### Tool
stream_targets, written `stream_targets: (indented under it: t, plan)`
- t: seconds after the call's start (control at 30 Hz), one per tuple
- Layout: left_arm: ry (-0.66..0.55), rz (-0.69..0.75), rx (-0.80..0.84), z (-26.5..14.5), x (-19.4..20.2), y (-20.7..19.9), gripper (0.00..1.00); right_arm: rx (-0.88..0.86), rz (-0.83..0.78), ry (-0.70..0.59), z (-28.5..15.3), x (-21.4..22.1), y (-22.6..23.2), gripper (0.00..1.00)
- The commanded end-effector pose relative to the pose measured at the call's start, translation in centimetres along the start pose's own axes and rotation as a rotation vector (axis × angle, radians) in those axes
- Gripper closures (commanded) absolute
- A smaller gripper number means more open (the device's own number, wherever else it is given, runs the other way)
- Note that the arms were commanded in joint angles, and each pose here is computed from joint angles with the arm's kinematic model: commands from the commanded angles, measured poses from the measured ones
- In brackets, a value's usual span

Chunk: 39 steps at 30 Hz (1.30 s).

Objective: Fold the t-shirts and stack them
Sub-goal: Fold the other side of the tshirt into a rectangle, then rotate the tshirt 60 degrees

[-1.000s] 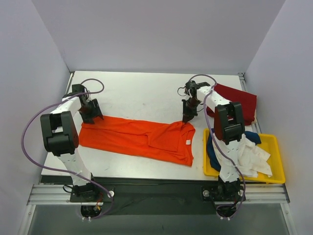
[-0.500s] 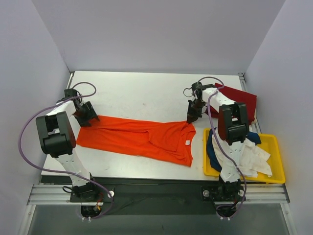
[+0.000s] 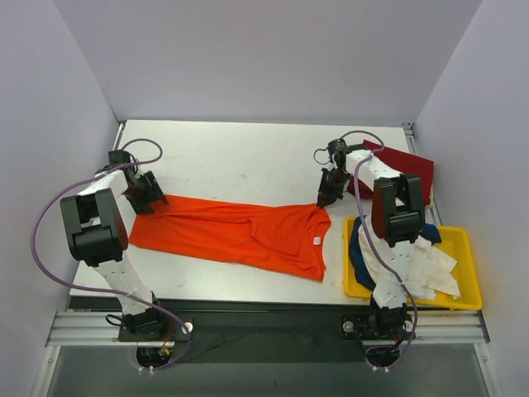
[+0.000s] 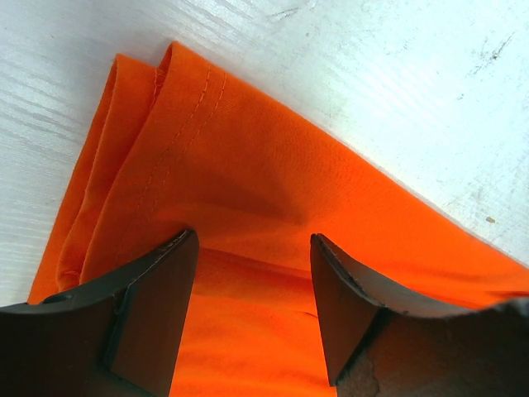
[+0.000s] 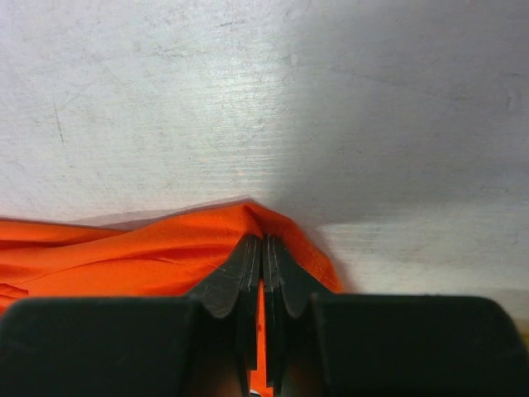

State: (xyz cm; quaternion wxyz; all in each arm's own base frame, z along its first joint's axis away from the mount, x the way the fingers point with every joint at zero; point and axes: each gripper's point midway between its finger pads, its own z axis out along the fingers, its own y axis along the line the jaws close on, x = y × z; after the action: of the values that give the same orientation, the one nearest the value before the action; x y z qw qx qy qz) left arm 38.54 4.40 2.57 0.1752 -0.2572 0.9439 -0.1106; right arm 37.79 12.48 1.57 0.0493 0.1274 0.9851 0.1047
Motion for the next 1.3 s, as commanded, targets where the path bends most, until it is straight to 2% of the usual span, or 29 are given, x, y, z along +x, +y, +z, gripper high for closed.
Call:
stream_targets:
  t: [0.0, 0.23, 0.43, 0.57, 0.77, 0.87, 1.27]
  plan:
    - [-0.037, 0.039, -0.043, 0.5, -1.1, 1.2, 0.32, 0.021, 0.012, -0.056, -2.6, -0.5, -0.7, 0.98]
    - [-0.133, 0.065, 0.014, -2.9, -4.4, -1.4, 0.30, -0.007, -0.004, -0.157, -6.2, -1.6, 0.3, 0.72]
    - [-0.190, 0.094, 0.065, -5.5, -5.9, -3.8, 0.30, -0.021, -0.067, -0.239, -9.2, -1.2, 2.2, 0.61]
    - [-0.172, 0.149, 0.123, -5.2, -4.5, -6.9, 0.30, -0.059, -0.137, -0.212, -9.1, 1.8, 5.3, 0.59]
    - [-0.074, 0.213, 0.259, -2.7, -0.3, -11.4, 0.30, -0.127, -0.171, -0.076, -5.1, 6.5, 8.1, 0.58]
    - [-0.011, 0.213, 0.307, -1.2, 1.7, -12.0, 0.30, -0.130, -0.158, -0.037, -3.0, 7.6, 8.0, 0.58]
    - [0.104, 0.200, 0.199, 1.4, 6.0, -8.1, 0.30, 0.061, -0.134, 0.044, 2.3, 7.7, 4.5, 0.58]
